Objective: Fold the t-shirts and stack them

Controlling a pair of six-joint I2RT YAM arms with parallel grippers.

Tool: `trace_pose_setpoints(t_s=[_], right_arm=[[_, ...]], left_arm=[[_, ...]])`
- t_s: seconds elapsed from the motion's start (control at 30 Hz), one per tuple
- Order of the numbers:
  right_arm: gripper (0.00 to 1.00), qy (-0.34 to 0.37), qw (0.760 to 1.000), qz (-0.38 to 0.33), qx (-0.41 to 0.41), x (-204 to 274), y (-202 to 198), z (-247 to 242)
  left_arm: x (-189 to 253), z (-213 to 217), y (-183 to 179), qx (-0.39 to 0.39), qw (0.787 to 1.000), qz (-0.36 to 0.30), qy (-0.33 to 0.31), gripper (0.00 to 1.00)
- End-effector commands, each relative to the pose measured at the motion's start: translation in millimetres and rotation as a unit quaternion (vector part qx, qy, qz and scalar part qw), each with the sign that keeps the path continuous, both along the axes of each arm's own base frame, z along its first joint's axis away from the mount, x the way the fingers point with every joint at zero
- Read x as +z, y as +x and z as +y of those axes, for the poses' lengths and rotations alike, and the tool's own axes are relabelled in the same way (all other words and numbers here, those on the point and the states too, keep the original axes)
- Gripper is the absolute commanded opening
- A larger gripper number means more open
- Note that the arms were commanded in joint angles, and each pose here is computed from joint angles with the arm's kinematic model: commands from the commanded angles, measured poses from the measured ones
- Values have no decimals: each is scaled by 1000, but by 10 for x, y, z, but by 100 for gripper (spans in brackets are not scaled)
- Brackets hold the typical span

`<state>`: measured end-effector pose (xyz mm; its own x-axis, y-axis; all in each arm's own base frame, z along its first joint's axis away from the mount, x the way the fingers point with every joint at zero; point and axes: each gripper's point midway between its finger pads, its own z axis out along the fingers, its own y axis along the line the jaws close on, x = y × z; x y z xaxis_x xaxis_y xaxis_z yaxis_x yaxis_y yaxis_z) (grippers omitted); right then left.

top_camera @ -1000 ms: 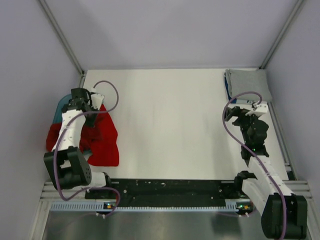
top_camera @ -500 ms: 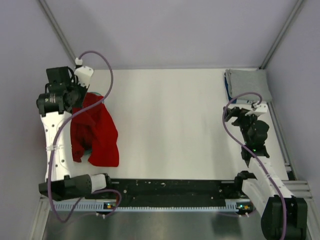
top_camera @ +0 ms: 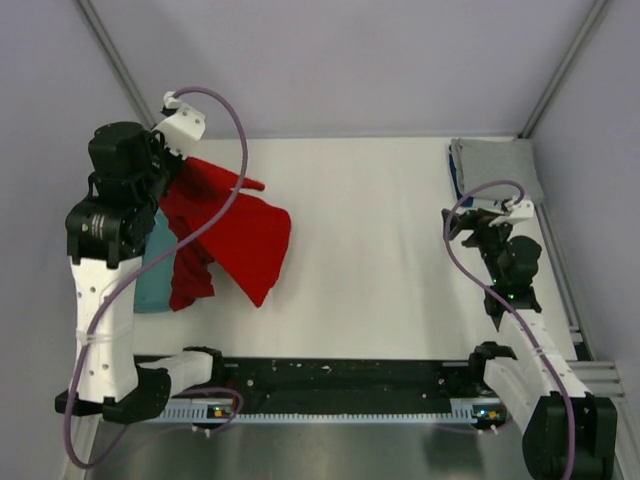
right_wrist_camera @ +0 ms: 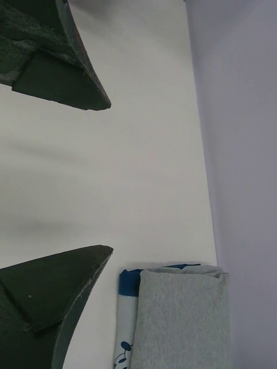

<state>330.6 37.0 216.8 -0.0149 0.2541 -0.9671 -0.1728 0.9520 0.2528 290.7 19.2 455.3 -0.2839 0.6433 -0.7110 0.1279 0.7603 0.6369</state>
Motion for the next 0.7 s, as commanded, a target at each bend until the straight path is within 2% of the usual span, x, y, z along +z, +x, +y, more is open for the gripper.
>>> trace_pose_setpoints(t_s=[0.0,0.07,0.1,0.13,0.2,0.33,0.4,0.5,0.53,0.63,0.67], right_arm=[[97,-11,997,-54,52,398,15,196],[97,-14,995,-60,77,446,14,281],[97,-15,992,-63,107,456,-14,431],[96,-22,989,-70,127,484,-35,516],[95,-37,975,-91,199,575,-122,830],[95,-91,913,-113,382,757,-377,1944],[95,-84,863,-122,484,909,-598,2639],[95,-34,789,-141,597,1190,-766,3474],[95,-10,771,-142,620,1265,-787,3674],[95,66,730,-116,670,1291,-751,4131],[95,86,720,-132,675,1391,-770,4164]], left_arm=[[651,739,-80,161,979,-127,20,0],[1150,1111,-401,244,947,-204,41,0],[1312,1211,-546,271,935,-221,61,0],[1422,1239,-658,281,930,-227,75,0],[1483,1185,-728,263,935,-224,81,0],[1264,1073,-631,221,954,-190,76,0],[1193,1037,-595,208,958,-183,71,0],[1158,988,-578,195,962,-180,62,0],[1125,993,-580,196,963,-177,62,0],[783,1024,-411,195,968,-136,77,0],[611,1039,-307,191,970,-118,87,0]])
